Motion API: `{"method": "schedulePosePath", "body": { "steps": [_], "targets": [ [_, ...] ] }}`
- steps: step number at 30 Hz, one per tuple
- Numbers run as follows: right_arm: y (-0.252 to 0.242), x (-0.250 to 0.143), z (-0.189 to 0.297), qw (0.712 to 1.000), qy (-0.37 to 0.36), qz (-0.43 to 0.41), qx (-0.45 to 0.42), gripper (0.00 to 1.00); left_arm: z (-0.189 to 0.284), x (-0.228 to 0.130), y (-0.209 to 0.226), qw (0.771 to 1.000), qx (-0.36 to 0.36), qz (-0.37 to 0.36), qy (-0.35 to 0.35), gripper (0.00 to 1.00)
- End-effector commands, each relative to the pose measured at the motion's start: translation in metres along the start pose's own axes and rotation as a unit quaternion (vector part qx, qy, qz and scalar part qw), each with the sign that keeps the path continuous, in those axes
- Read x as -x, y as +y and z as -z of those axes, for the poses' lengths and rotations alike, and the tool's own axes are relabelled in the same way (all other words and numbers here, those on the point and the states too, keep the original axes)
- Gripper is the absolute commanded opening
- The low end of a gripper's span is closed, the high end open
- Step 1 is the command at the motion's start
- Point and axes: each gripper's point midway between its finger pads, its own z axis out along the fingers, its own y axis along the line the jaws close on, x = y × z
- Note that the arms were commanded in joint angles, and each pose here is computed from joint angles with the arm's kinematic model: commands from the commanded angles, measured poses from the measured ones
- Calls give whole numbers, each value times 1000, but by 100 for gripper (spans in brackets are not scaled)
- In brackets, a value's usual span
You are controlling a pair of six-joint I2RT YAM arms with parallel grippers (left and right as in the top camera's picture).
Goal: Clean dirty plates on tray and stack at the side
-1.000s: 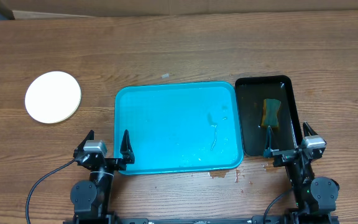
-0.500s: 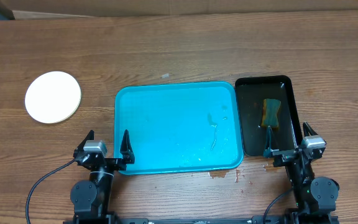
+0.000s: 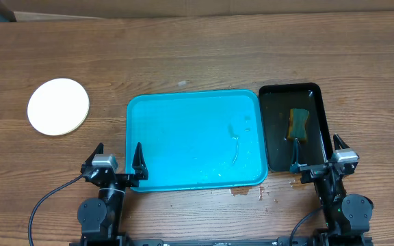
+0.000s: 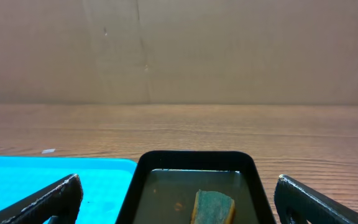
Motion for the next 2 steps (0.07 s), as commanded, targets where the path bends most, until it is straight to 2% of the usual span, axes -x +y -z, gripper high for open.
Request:
{"method": "schedulePosePath", "body": {
  "steps": [1,2],
  "targets": [
    [2,-2,0,1000,-2,2,6,100,1,1,3,1000,8,-11,-4,100],
    [2,-2,0,1000,-2,2,6,100,1,1,3,1000,8,-11,-4,100]
  ]
}}
